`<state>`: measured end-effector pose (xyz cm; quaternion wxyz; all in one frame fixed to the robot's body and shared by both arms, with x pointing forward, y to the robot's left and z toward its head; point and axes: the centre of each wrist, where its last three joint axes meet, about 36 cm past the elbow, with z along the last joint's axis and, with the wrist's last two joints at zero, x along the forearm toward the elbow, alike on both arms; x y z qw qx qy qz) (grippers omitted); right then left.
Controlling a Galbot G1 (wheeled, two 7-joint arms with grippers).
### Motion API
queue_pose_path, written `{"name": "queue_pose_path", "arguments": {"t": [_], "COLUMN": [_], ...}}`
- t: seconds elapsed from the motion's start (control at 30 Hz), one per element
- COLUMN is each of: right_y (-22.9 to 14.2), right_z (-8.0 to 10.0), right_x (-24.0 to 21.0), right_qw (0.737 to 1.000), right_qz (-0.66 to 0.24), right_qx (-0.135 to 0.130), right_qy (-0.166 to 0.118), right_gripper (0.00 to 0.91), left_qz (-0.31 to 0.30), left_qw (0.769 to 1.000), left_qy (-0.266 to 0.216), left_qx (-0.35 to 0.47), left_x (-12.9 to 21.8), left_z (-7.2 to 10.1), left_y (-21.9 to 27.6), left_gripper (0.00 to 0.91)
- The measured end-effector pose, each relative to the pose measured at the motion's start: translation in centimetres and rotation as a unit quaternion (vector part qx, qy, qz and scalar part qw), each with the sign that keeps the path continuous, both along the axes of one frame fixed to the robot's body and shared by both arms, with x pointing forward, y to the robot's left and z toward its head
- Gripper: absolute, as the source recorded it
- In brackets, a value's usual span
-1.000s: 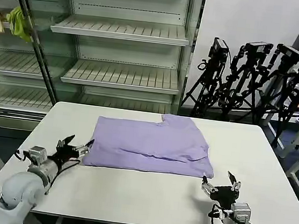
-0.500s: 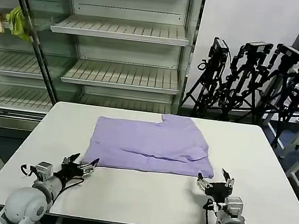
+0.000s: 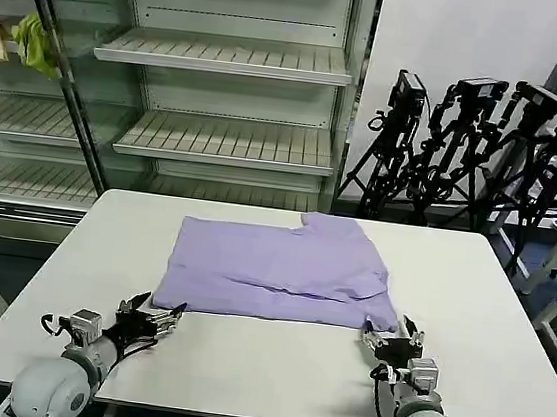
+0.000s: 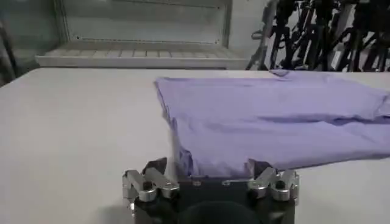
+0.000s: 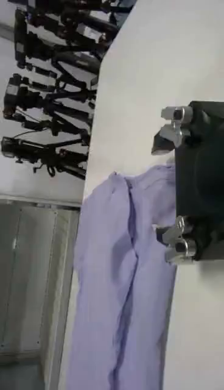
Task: Fold and organize the clothes.
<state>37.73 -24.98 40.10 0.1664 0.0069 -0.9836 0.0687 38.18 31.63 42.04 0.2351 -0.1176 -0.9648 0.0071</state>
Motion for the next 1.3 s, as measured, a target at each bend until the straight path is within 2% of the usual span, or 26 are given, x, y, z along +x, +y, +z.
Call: {"name": "queue_pose_path", "arguments": {"t": [0.1,0.2,0.23,0.27,0.33,0.37,0.4,0.43,0.87,1.27,1.3], "right_y": [0.0,0.1,0.1,0.0,-0.1,-0.1,-0.1,-0.2,-0.2,-0.1,-0.1], "right_z": [-0.1,-0.5,-0.5,-0.6,-0.7,-0.7,-0.8,-0.8,-0.2,0.9,0.8], "right_x": [0.0,-0.1,-0.2,-0.2,-0.3,-0.4,-0.4,-0.5,-1.9,-3.1,-3.1], "right_qw": [1.000,1.000,1.000,1.000,1.000,1.000,1.000,1.000,1.000,0.999,0.999], "right_qz": [-0.001,0.000,0.001,0.001,0.001,0.001,0.000,0.000,0.018,0.037,0.038], "right_qx": [0.000,0.001,0.001,0.001,0.000,-0.001,-0.002,-0.002,-0.015,-0.027,-0.027], "right_qy": [-0.001,0.000,-0.001,-0.001,-0.001,-0.001,-0.001,-0.001,0.001,-0.011,-0.011], "right_gripper": [0.353,0.262,0.181,0.161,0.071,0.071,0.010,0.000,0.000,0.000,0.000], "left_qz": [-0.001,-0.001,0.000,0.000,0.000,0.000,0.000,0.000,-0.001,-0.006,-0.006], "left_qw": [1.000,1.000,1.000,1.000,1.000,1.000,1.000,1.000,1.000,1.000,1.000], "left_qy": [0.000,-0.001,-0.002,-0.002,-0.003,-0.003,-0.004,-0.005,-0.014,-0.016,-0.015], "left_qx": [0.001,0.004,0.004,0.005,0.006,0.007,0.007,0.008,0.017,0.018,0.017], "left_x": [-0.2,-0.3,-0.4,-0.4,-0.5,-0.5,-0.6,-0.6,-1.6,-3.1,-3.1], "left_z": [0.0,0.0,0.0,0.0,0.0,0.0,-0.1,-0.1,0.3,1.1,1.1], "left_y": [0.0,0.0,0.0,0.0,0.0,0.1,0.1,0.1,0.2,0.0,0.0], "left_gripper": [0.907,0.796,0.605,0.524,0.171,0.101,0.091,0.040,0.020,0.020,0.040]}}
